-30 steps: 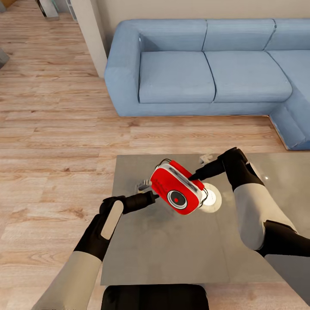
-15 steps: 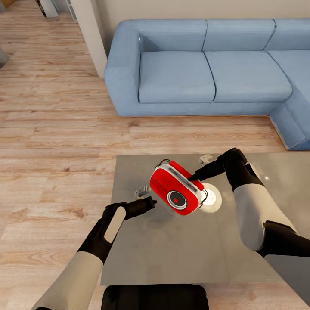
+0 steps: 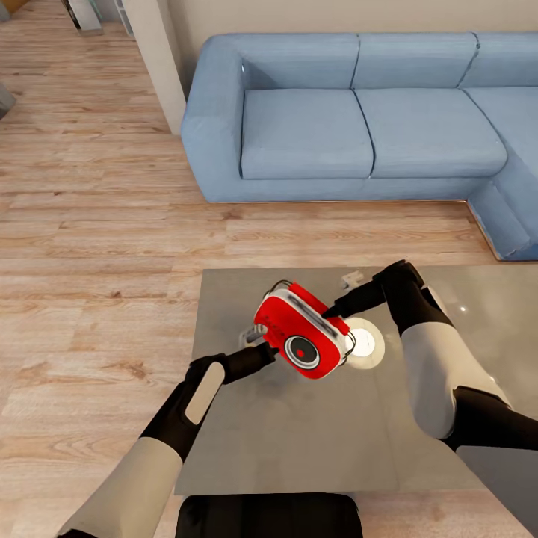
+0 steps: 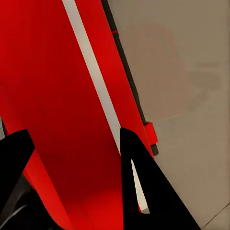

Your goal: Turn on the radio receiver that's on the table in the living room.

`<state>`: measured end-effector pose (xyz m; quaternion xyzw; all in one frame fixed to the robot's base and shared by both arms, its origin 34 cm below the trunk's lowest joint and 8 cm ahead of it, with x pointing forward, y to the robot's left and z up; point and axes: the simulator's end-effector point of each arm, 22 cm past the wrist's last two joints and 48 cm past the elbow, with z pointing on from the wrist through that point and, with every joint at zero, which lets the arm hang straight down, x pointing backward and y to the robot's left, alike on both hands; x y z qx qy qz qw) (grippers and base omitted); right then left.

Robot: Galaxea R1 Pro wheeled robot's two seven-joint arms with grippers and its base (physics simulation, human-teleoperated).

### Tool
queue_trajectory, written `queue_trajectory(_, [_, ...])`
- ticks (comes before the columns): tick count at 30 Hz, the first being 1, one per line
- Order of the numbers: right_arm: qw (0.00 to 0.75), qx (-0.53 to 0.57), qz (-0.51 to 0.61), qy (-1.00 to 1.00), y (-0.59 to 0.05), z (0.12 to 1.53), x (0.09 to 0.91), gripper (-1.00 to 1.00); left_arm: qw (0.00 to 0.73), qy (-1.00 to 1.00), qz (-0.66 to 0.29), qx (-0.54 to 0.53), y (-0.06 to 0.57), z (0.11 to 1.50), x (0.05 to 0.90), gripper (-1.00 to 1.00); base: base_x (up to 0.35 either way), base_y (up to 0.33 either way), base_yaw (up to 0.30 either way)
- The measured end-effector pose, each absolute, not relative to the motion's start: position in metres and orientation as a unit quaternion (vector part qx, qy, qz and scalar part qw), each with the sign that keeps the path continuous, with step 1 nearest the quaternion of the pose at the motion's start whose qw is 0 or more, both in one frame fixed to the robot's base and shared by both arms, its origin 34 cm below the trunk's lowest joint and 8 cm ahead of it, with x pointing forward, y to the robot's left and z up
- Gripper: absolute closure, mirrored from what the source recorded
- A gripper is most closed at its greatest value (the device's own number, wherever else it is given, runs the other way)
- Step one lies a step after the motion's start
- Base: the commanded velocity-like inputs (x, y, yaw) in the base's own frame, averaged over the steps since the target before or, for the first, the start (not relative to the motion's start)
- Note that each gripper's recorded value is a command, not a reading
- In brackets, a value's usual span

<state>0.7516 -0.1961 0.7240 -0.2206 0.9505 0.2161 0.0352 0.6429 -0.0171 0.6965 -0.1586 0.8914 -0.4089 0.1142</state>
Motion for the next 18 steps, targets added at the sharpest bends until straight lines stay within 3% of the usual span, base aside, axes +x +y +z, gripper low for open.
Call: queue_trajectory(18, [0.028,-0.222,0.246,0.943,-0.184,0.729,0.745,1.00,0.101,0.894,-0.406,-0.160,-0.019,0.688,0.632,1.00,0.000,0.000,0.000])
